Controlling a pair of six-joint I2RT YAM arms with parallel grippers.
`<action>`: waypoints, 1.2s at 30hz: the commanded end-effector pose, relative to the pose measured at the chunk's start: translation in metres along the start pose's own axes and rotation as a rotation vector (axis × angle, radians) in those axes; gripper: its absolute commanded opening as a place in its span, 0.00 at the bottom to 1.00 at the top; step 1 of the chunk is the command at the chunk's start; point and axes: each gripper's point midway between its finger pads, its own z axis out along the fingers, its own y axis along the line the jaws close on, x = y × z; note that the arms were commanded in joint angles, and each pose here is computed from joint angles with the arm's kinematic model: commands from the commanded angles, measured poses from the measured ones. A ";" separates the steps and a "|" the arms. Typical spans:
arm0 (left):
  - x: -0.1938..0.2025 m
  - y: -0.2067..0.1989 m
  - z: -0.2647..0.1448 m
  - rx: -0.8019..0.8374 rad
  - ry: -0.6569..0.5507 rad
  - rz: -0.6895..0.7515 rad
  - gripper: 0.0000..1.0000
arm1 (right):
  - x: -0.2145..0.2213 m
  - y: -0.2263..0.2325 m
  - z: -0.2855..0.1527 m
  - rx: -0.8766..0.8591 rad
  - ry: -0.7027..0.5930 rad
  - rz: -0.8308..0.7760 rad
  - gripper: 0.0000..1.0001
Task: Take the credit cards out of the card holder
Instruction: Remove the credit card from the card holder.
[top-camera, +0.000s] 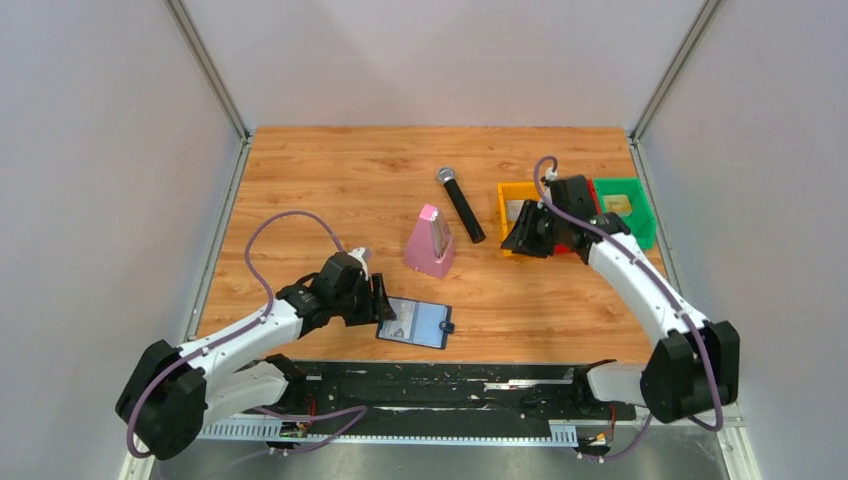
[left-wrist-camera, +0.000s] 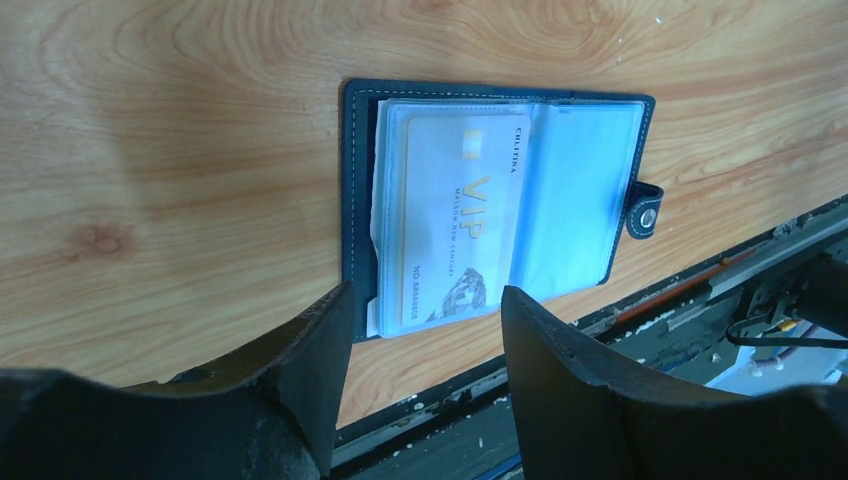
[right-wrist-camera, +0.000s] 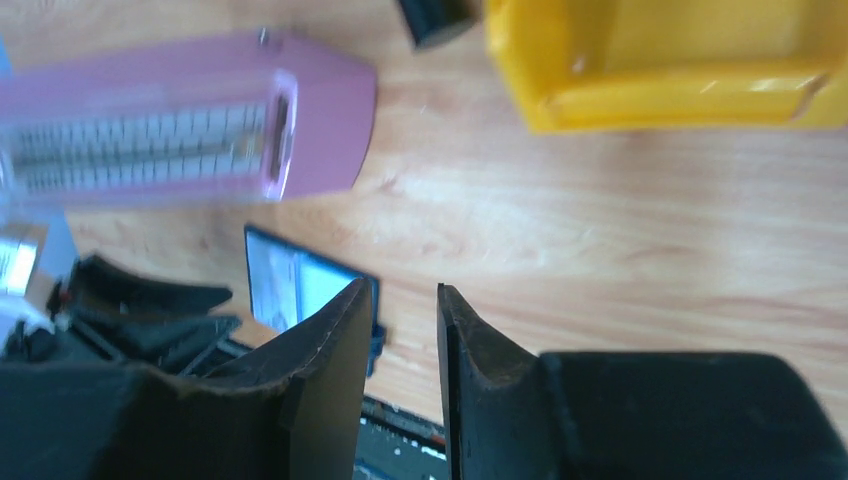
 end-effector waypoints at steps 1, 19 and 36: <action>-0.006 -0.011 0.008 0.051 -0.002 0.036 0.62 | 0.023 0.037 -0.011 -0.120 -0.079 0.007 0.32; 0.023 -0.026 0.033 0.201 0.129 -0.004 0.35 | 0.172 0.115 0.029 -0.348 0.092 -0.034 0.31; 0.001 -0.038 0.015 0.241 -0.003 -0.014 0.20 | 0.195 0.130 0.062 -0.335 0.156 -0.098 0.26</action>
